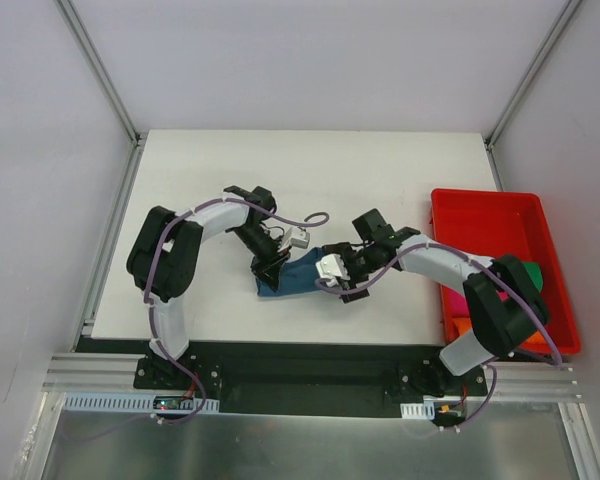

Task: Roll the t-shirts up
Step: Roll the T-shirt to the center of the board.

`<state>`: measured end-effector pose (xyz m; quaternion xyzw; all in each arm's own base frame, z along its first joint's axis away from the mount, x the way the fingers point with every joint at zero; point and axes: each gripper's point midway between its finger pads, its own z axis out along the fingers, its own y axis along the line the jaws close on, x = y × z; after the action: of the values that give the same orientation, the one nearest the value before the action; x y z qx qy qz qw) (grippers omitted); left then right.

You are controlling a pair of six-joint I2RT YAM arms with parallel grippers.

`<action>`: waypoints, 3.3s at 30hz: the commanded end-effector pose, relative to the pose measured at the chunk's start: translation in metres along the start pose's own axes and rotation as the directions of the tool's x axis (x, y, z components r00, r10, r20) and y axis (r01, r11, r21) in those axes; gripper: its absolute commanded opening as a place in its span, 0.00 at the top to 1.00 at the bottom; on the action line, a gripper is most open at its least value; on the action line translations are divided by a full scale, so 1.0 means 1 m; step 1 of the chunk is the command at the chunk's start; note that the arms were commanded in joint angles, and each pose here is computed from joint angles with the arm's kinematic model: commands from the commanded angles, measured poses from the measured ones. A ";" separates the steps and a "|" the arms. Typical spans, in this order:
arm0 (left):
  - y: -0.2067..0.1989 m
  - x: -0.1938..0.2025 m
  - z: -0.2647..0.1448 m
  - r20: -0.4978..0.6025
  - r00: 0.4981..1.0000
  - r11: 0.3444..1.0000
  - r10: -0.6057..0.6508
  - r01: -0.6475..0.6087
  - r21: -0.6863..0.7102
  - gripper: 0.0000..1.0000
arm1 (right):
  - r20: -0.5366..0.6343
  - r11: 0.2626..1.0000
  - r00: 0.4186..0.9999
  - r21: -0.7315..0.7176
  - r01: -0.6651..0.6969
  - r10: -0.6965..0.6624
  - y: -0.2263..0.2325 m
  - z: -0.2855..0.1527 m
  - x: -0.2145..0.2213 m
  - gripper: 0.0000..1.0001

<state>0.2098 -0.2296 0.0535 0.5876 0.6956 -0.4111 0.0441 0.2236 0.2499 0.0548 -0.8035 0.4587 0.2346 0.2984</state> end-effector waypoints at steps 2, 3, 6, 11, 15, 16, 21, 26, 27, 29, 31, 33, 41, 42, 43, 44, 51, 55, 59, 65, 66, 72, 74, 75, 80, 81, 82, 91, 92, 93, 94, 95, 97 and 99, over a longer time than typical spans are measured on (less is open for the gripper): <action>-0.009 -0.005 -0.005 0.051 0.999 0.998 -0.014 0.011 0.060 0.80 | -0.037 1.000 0.999 0.019 0.005 -0.004 -0.026 0.011 0.005 0.02; -0.009 -0.005 -0.005 0.053 0.999 0.998 -0.015 0.012 0.061 0.81 | -0.055 1.000 0.998 0.018 -0.003 0.004 -0.028 0.013 0.008 0.03; -0.008 -0.004 -0.006 0.067 0.997 0.997 -0.039 0.035 0.069 0.81 | -0.082 0.999 0.997 -0.045 -0.011 0.007 -0.022 0.016 0.009 0.32; -0.015 -0.008 -0.018 0.103 0.987 0.987 -0.126 0.114 0.109 0.82 | -0.136 0.972 0.987 -0.207 -0.109 0.082 0.002 0.004 0.000 0.94; -0.035 -0.015 -0.030 0.110 0.958 0.948 -0.264 0.236 0.215 0.86 | -0.179 0.898 0.965 -0.365 -0.247 0.193 0.031 -0.023 -0.005 0.98; -0.040 -0.015 -0.033 0.107 0.951 0.937 -0.291 0.261 0.231 0.87 | -0.200 0.855 0.954 -0.431 -0.289 0.222 0.048 -0.034 -0.007 0.99; -0.055 -0.017 -0.042 0.069 0.903 0.868 -0.423 0.383 0.315 0.84 | -0.265 0.699 0.899 -0.565 -0.438 0.349 0.070 -0.065 -0.014 0.99; -0.047 -0.007 -0.039 0.012 0.856 0.799 -0.516 0.477 0.365 0.84 | -0.329 0.582 0.843 -0.614 -0.534 0.426 0.071 -0.065 -0.008 0.98; -0.041 -0.004 -0.038 0.008 0.852 0.799 -0.523 0.487 0.352 0.84 | -0.335 0.571 0.835 -0.615 -0.544 0.436 0.067 -0.065 -0.008 0.98; -0.031 0.004 -0.037 -0.018 0.828 0.776 -0.561 0.533 0.338 0.83 | -0.359 0.522 0.812 -0.631 -0.574 0.460 0.064 -0.058 -0.003 0.98; -0.018 0.006 -0.040 -0.012 0.811 0.765 -0.585 0.557 0.323 0.83 | -0.375 0.493 0.792 -0.631 -0.598 0.482 0.057 -0.059 -0.004 0.98; -0.004 0.009 -0.041 -0.019 0.789 0.744 -0.614 0.587 0.319 0.81 | -0.412 0.458 0.759 -0.617 -0.640 0.504 0.053 -0.054 0.003 0.98; 0.021 0.039 -0.041 -0.098 0.726 0.671 -0.681 0.672 0.313 0.79 | -0.518 0.402 0.696 -0.573 -0.714 0.497 0.042 -0.038 0.037 0.94; 0.022 0.041 -0.041 -0.098 0.723 0.668 -0.684 0.675 0.312 0.77 | -0.553 0.388 0.667 -0.545 -0.743 0.499 0.040 -0.037 0.040 0.92; 0.025 0.044 -0.041 -0.095 0.719 0.666 -0.689 0.679 0.310 0.75 | -0.559 0.394 0.662 -0.534 -0.748 0.499 0.035 -0.034 0.041 0.91; 0.027 0.047 -0.043 -0.085 0.714 0.664 -0.695 0.683 0.306 0.71 | -0.567 0.395 0.660 -0.529 -0.751 0.494 0.034 -0.032 0.041 0.89; 0.060 0.033 -0.079 0.172 0.762 0.782 -0.624 0.609 0.135 0.01 | -0.631 0.348 0.568 -0.449 -0.823 0.528 0.024 -0.022 0.052 0.89; 0.054 0.007 -0.126 0.293 0.862 0.866 -0.414 0.472 -0.166 0.01 | -0.629 0.344 0.562 -0.445 -0.827 0.538 0.023 -0.021 0.051 0.87; 0.075 0.047 -0.190 0.388 0.845 0.491 -0.367 0.531 -0.691 0.01 | -0.641 0.324 0.534 -0.426 -0.845 0.552 0.023 -0.019 0.051 0.87; 0.050 0.002 -0.271 0.642 0.746 0.231 -0.179 0.666 -0.710 0.01 | -0.654 0.312 0.518 -0.413 -0.855 0.552 0.024 -0.017 0.052 0.91; 0.050 0.002 -0.279 0.680 0.710 0.178 -0.180 0.704 -0.688 0.01 | -0.660 0.310 0.514 -0.411 -0.857 0.548 0.025 -0.017 0.052 0.92; -0.016 -0.060 -0.201 0.334 0.931 0.674 0.150 0.150 -0.723 0.13 | -0.692 0.317 0.514 -0.405 -0.858 0.506 0.029 -0.015 0.055 0.94; -0.036 -0.056 -0.145 0.231 0.947 0.757 0.223 -0.018 -0.653 0.17 | -0.703 0.317 0.514 -0.405 -0.858 0.491 0.031 -0.015 0.055 0.94; -0.047 -0.057 -0.130 0.183 0.937 0.767 0.299 -0.121 -0.630 0.17 | -0.702 0.319 0.516 -0.406 -0.856 0.491 0.031 -0.015 0.055 0.94; -0.048 -0.043 -0.065 0.126 0.956 0.852 0.264 -0.170 -0.495 0.25 | -0.701 0.317 0.513 -0.404 -0.858 0.496 0.031 -0.015 0.055 0.94; -0.042 -0.040 -0.056 0.120 0.964 0.866 0.237 -0.154 -0.476 0.27 | -0.701 0.317 0.514 -0.405 -0.858 0.495 0.031 -0.014 0.055 0.94; -0.038 -0.041 -0.053 0.125 0.965 0.868 0.229 -0.144 -0.476 0.30 | -0.702 0.316 0.513 -0.405 -0.858 0.494 0.031 -0.014 0.055 0.94; 0.015 -0.045 -0.032 0.146 0.976 0.863 0.161 -0.067 -0.501 0.45 | -0.701 0.315 0.513 -0.405 -0.858 0.495 0.031 -0.014 0.055 0.94; 0.022 -0.039 -0.025 0.133 0.981 0.868 0.142 -0.059 -0.493 0.45 | -0.700 0.315 0.512 -0.404 -0.859 0.499 0.031 -0.014 0.055 0.94; 0.025 -0.036 -0.022 0.125 0.983 0.869 0.135 -0.057 -0.491 0.46 | -0.700 0.315 0.512 -0.404 -0.858 0.497 0.031 -0.014 0.054 0.93; 0.029 -0.034 -0.019 0.120 0.984 0.870 0.133 -0.058 -0.490 0.47 | -0.699 0.312 0.511 -0.405 -0.859 0.500 0.031 -0.014 0.054 0.91; 0.035 -0.028 -0.014 0.107 0.989 0.872 0.106 -0.041 -0.488 0.47 | -0.690 0.318 0.517 -0.408 -0.856 0.506 0.030 -0.015 0.053 0.88; 0.041 -0.031 -0.015 0.100 0.991 0.866 0.084 -0.023 -0.500 0.49 | -0.658 0.322 0.529 -0.419 -0.849 0.536 0.026 -0.016 0.049 0.85; 0.046 -0.030 -0.015 0.096 0.993 0.861 0.069 -0.010 -0.508 0.48 | -0.629 0.336 0.531 -0.412 -0.847 0.568 0.018 -0.022 0.047 0.79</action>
<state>0.2514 -0.2413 0.0558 0.5517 0.7566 -0.2610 0.2346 0.2549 0.2542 0.0327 -0.5990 0.6941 0.3809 -0.1198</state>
